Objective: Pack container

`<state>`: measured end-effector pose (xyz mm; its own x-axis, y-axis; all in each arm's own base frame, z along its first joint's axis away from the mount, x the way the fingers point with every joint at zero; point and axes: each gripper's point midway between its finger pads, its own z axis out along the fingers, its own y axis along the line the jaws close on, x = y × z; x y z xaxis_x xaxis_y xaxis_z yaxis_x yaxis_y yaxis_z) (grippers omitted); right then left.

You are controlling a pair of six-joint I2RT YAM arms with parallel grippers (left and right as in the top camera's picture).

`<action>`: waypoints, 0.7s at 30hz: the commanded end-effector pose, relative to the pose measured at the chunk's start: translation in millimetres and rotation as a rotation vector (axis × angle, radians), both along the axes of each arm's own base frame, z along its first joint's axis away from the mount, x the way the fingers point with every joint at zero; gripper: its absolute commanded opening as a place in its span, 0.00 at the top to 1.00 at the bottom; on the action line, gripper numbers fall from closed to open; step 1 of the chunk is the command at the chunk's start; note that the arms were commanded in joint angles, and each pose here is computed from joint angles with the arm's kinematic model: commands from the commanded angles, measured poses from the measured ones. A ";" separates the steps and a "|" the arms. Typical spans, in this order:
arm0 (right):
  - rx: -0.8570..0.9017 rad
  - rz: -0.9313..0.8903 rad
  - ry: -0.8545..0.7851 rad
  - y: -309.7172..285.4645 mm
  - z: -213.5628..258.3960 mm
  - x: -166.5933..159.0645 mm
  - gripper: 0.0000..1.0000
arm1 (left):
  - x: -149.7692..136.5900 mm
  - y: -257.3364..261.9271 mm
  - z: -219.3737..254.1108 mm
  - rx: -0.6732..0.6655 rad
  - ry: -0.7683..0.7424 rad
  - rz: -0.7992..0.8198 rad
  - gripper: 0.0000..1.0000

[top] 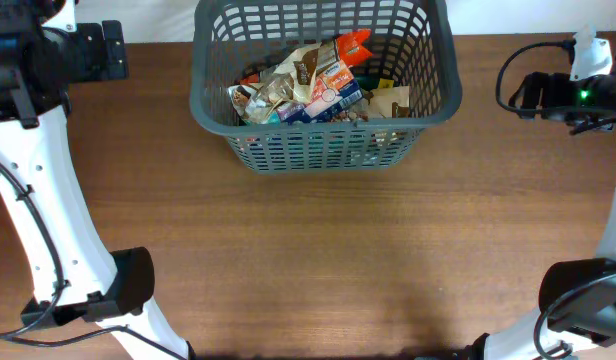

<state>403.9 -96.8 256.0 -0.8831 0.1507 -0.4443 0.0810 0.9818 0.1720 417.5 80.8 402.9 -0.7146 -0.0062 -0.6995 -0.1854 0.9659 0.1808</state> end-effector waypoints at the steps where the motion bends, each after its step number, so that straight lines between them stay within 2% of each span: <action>1: 0.002 0.011 -0.026 5.9 10.1 -2.9 0.01 | -2.3 2.7 0.3 -0.007 -0.002 0.025 0.01; 8: -0.039 0.175 -0.186 78.5 72.3 -27.1 0.01 | -2.3 2.7 0.3 -0.006 -0.002 0.025 0.01; 11: -0.038 0.290 -0.236 123.5 88.8 -48.9 0.01 | -2.3 2.7 0.3 -0.007 -0.002 0.025 0.01; 14: -0.028 0.403 -0.267 161.7 95.0 -85.2 0.01 | -2.3 2.7 0.3 -0.007 -0.002 0.025 0.01; 15: -0.048 0.460 -0.309 172.3 97.7 -100.4 0.01 | -2.3 2.7 0.3 -0.007 -0.002 0.025 0.01; 16: -0.057 0.477 -0.333 174.5 99.9 -102.5 0.01 | -2.2 2.7 0.4 -0.007 -0.002 0.025 0.01; 17: -0.083 0.511 -0.438 179.0 108.1 -112.1 0.01 | -2.3 2.7 0.3 -0.007 -0.002 0.025 0.01; 21: -0.129 0.486 -0.684 173.5 118.3 -128.9 0.01 | -2.2 2.7 0.4 -0.007 -0.002 0.025 0.01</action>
<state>293.6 81.1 380.1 -0.4638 -0.2510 -0.8496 -0.4429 0.8963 -0.0230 417.1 81.3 402.1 -0.7162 -0.0129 -0.6978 -0.1911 0.9652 0.1784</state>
